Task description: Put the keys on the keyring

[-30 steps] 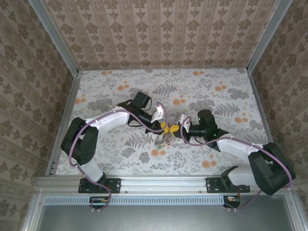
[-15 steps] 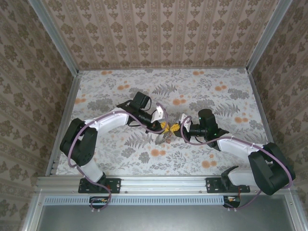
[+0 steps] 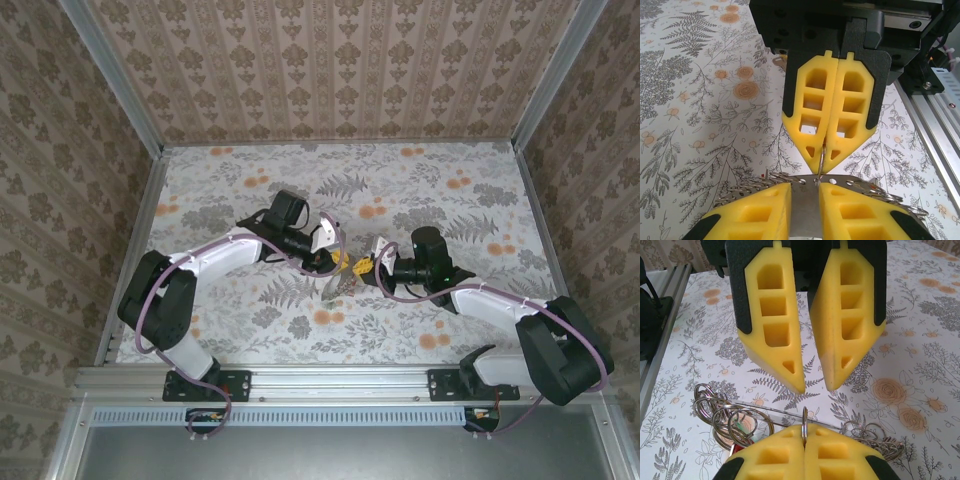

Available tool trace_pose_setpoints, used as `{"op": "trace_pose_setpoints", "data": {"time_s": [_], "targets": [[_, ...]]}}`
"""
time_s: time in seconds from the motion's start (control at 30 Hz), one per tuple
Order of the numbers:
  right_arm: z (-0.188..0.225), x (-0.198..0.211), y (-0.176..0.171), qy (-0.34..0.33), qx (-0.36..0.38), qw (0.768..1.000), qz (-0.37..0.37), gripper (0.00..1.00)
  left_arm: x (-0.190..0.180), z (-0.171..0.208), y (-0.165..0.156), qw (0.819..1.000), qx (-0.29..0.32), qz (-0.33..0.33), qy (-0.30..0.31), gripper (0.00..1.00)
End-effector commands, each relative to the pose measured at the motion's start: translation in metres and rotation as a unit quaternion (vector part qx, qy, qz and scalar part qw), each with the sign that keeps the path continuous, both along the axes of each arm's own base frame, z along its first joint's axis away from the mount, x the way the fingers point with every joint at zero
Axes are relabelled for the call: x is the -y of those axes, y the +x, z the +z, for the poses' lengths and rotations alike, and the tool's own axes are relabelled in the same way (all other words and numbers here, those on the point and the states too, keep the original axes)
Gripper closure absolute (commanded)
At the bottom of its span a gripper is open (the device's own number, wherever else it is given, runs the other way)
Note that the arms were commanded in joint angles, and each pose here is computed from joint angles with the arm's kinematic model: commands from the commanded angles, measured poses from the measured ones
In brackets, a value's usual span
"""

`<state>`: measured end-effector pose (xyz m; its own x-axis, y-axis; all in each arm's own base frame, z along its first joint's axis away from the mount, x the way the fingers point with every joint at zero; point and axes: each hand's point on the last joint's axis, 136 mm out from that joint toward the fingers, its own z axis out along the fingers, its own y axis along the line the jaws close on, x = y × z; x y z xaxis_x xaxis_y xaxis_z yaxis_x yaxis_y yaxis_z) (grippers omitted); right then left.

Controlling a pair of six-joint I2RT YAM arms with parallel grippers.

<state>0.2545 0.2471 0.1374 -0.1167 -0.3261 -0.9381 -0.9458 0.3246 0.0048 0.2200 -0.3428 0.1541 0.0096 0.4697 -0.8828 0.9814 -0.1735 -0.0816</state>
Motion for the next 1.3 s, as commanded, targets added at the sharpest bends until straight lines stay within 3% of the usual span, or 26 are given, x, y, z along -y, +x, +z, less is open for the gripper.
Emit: {"op": "trace_pose_setpoints", "data": {"time_s": [0.0, 0.5, 0.7, 1.0, 1.27], "targets": [[0.024, -0.008, -0.001, 0.024, 0.03, 0.999, 0.025, 1.0, 0.005, -0.001, -0.007, 1.0, -0.011, -0.016, 0.002, 0.79], [0.028, -0.009, -0.001, 0.032, 0.025, 0.999, 0.026, 1.0, 0.016, -0.009, -0.012, 0.999, -0.013, -0.037, 0.018, 0.84], [0.03, -0.009, -0.001, 0.034, 0.018, 0.999, 0.023, 1.0, 0.017, -0.01, -0.012, 0.999, -0.012, -0.039, 0.019, 1.0], [0.014, 0.008, 0.005, 0.005, 0.032, 0.999, -0.04, 0.86, 0.014, 0.01, 0.003, 0.999, 0.003, 0.005, -0.036, 1.0], [0.019, 0.009, 0.007, 0.019, 0.048, 0.997, -0.049, 0.82, 0.011, 0.02, 0.002, 0.998, -0.01, 0.007, -0.066, 1.0]]}}
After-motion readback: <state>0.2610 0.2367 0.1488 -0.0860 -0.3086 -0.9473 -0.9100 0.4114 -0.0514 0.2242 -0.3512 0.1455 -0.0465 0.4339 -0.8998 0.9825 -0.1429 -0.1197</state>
